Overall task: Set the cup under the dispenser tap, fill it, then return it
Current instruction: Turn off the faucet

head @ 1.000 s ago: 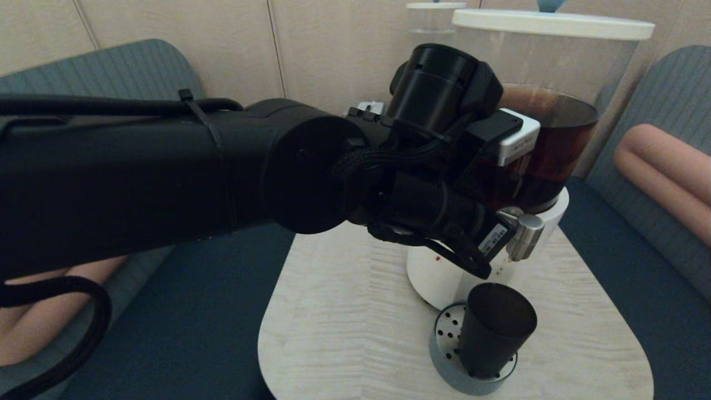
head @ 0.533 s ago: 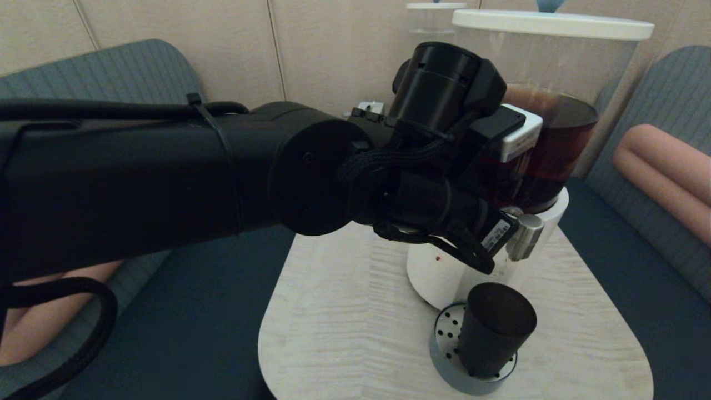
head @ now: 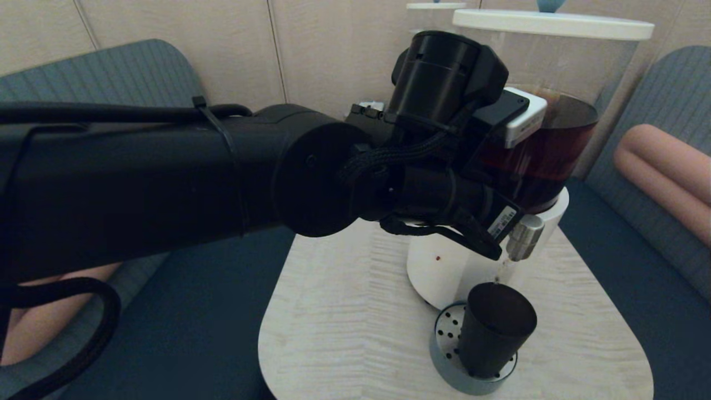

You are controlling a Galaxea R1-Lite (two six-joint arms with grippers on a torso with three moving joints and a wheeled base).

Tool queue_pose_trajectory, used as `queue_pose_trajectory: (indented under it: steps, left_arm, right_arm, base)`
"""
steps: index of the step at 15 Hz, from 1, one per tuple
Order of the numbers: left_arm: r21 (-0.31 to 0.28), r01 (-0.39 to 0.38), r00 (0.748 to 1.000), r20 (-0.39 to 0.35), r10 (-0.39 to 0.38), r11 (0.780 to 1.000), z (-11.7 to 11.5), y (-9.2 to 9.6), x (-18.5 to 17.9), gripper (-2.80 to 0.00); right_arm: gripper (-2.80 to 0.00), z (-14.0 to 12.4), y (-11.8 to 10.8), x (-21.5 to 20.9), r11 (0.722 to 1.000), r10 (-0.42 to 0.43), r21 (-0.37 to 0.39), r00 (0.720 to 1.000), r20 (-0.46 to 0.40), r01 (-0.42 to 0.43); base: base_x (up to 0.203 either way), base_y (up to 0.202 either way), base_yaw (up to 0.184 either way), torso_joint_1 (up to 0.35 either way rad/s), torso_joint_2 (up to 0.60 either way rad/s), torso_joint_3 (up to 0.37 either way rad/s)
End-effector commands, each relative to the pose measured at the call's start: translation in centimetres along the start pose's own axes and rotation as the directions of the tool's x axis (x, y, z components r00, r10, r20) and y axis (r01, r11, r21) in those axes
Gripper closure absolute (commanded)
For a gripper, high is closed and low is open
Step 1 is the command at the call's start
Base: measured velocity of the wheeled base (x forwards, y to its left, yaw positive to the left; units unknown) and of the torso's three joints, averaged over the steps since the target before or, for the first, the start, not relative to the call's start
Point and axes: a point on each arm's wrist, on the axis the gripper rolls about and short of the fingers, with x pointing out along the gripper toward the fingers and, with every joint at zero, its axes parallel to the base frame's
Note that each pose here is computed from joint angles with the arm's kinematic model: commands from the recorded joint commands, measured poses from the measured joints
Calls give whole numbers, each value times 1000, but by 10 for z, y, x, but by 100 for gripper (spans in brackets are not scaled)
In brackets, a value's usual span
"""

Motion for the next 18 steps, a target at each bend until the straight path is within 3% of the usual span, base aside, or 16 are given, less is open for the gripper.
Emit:
queue_pose_trajectory:
  steps: [1,7,13,18]
  left_arm:
    - [1,-3,1000,10,3,1000,1,0,1,0]
    - [-2,-8,999,39,8,1000,-2,-1,14,0]
    - [-6,-55,998,4,55,998,-6,2,12,0]
    - [-4,-127,989,-75,126,992,-13,4,8,0]
  right_arm:
    - [0,0,0,0,1000,0,0,1000,-1,0]
    - [0,0,0,0,1000,0,-1,1000,-2,0]
    - [0,0,0,0,1000,0,0,1000,-2,0]
    - [0,0,0,0,1000,0,0,1000,-2,0]
  base:
    - [0,0,0,0,0,0]
    - [0,0,0,0,0,0]
    - [0,0,0,0,0,0]
    - [0,0,0,0,0,0]
